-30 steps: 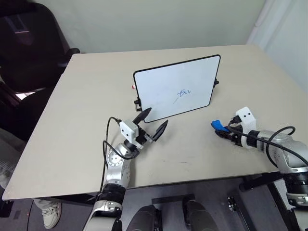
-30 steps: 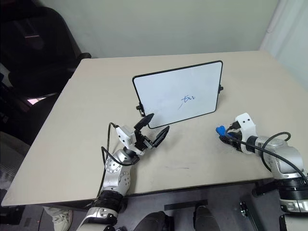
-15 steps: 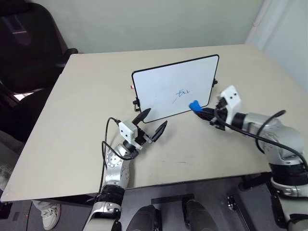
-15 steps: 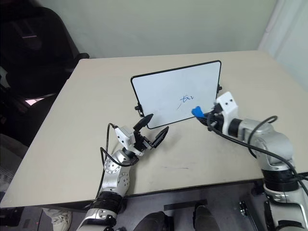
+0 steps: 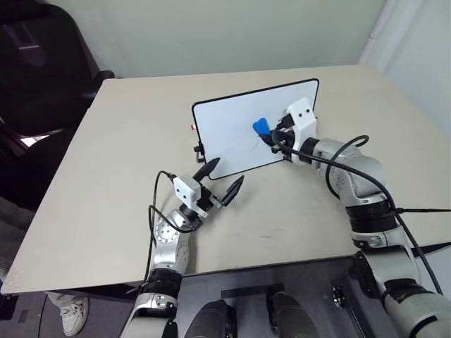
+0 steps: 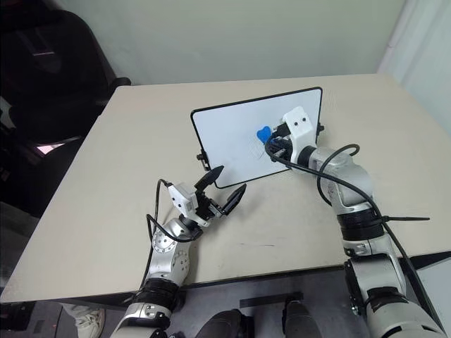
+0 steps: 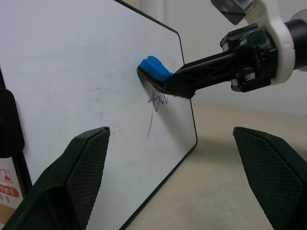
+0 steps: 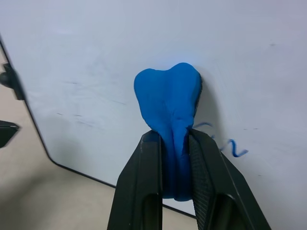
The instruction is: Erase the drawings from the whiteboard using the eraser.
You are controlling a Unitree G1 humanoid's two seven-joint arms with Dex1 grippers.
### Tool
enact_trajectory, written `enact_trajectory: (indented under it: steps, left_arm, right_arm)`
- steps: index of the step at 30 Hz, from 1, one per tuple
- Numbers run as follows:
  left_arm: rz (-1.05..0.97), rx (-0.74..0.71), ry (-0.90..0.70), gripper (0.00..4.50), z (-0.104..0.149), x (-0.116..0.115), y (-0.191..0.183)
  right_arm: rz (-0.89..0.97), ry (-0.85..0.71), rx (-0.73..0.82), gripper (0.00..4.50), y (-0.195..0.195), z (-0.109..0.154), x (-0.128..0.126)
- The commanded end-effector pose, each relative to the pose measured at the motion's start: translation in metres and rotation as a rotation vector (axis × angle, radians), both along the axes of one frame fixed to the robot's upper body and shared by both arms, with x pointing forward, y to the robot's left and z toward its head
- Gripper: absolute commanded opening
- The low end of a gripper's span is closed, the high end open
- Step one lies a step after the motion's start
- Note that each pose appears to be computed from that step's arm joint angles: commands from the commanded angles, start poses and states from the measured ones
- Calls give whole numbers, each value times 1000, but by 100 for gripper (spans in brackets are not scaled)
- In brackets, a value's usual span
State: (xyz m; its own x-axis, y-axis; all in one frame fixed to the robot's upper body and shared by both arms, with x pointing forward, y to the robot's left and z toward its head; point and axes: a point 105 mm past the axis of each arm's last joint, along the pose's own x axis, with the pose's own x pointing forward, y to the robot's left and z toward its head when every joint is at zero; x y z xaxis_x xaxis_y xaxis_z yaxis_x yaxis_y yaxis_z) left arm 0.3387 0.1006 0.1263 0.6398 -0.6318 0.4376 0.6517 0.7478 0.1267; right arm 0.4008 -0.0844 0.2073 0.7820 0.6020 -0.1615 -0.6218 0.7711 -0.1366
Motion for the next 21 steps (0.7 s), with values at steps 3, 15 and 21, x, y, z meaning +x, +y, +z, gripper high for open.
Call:
enact_trajectory:
  steps: [3,15,21]
  left_arm:
    - [23,-14,-2,450,-1,-2,6]
    - [23,-17,-1,450,-2,-3,5]
    - [23,-17,-2,450,-2,-3,4]
  right_arm:
    - [-23,-10,-53,44,0,-7,2]
    - [-20,20,-92,44,-6,-19,0]
    - [-31,-71,0,44,-4,23,4]
